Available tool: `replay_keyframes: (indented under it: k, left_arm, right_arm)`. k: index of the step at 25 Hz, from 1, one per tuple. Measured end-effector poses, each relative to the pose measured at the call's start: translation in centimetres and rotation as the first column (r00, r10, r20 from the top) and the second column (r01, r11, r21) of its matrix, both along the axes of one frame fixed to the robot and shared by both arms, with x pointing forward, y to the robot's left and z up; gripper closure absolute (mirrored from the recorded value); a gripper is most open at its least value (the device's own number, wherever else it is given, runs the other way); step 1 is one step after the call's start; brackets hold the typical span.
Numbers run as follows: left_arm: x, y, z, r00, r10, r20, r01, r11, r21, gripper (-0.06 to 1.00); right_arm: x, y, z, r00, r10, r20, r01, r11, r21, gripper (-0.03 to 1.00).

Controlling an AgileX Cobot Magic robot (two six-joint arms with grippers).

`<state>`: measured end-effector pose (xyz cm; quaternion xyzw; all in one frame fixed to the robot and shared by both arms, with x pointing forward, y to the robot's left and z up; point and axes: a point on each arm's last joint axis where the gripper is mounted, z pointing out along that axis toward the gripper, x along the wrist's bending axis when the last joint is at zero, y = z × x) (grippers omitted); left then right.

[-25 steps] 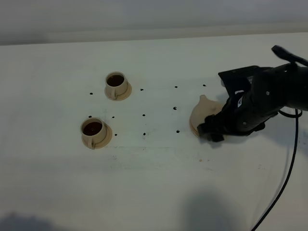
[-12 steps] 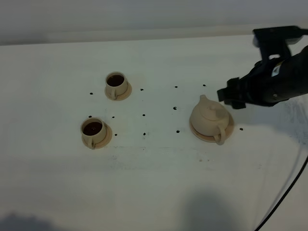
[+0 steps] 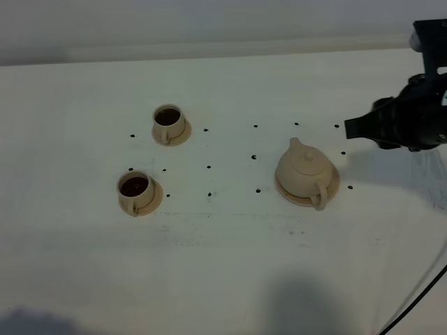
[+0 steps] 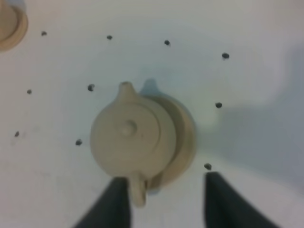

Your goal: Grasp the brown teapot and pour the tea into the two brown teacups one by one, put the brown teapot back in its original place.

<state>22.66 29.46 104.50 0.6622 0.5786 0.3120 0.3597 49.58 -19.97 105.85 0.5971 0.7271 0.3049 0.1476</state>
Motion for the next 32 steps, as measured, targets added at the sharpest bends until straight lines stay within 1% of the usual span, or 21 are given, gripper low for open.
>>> replay_keyframes:
  k: [1,3,4,6,7,10,12,15,17,19,23,32]
  left_arm:
    - [0.0,0.0,0.0,1.0,0.0,0.0,0.0,1.0,0.0,0.59]
    - [0.0,0.0,0.0,1.0,0.0,0.0,0.0,1.0,0.0,0.59]
    - [0.0,0.0,0.0,1.0,0.0,0.0,0.0,1.0,0.0,0.59]
    - [0.0,0.0,0.0,1.0,0.0,0.0,0.0,1.0,0.0,0.59]
    - [0.0,0.0,0.0,1.0,0.0,0.0,0.0,1.0,0.0,0.59]
    - [0.0,0.0,0.0,1.0,0.0,0.0,0.0,1.0,0.0,0.59]
    - [0.0,0.0,0.0,1.0,0.0,0.0,0.0,1.0,0.0,0.59]
    - [0.0,0.0,0.0,1.0,0.0,0.0,0.0,1.0,0.0,0.59]
    - [0.0,0.0,0.0,1.0,0.0,0.0,0.0,1.0,0.0,0.59]
    - [0.0,0.0,0.0,1.0,0.0,0.0,0.0,1.0,0.0,0.59]
    - [0.0,0.0,0.0,1.0,0.0,0.0,0.0,1.0,0.0,0.59]
    - [0.0,0.0,0.0,1.0,0.0,0.0,0.0,1.0,0.0,0.59]
  right_arm:
    - [-0.3,-0.3,0.2,1.0,-0.004,0.008,0.004,1.0,0.0,0.79]
    - [-1.2,-1.0,0.6,1.0,-0.014,0.028,0.014,1.0,0.002,0.88]
    - [-1.7,-1.4,0.9,0.999,-0.022,0.038,0.022,1.0,0.005,0.9]
    - [-2.6,-2.2,1.6,0.998,-0.036,0.057,0.036,0.999,0.001,0.9]
    - [-3.1,-2.7,1.9,0.997,-0.044,0.065,0.044,0.999,0.0,0.88]
    - [-4.8,-3.7,2.8,0.995,-0.061,0.084,0.062,0.998,0.002,0.76]
    - [-6.1,-4.2,3.4,0.993,-0.068,0.095,0.068,0.998,0.005,0.63]
    - [-8.2,-4.8,4.2,0.991,-0.067,0.112,0.067,0.998,0.01,0.46]
    - [-9.5,-5.2,4.8,0.99,-0.074,0.121,0.074,0.997,0.006,0.4]
    - [-10.8,-5.8,5.4,0.987,-0.092,0.129,0.093,0.996,0.0,0.37]
    - [-13.7,-6.9,6.5,0.977,-0.123,0.174,0.127,0.992,-0.01,0.37]
    - [-20.8,-9.0,7.9,0.943,-0.168,0.289,0.158,0.986,0.056,0.37]
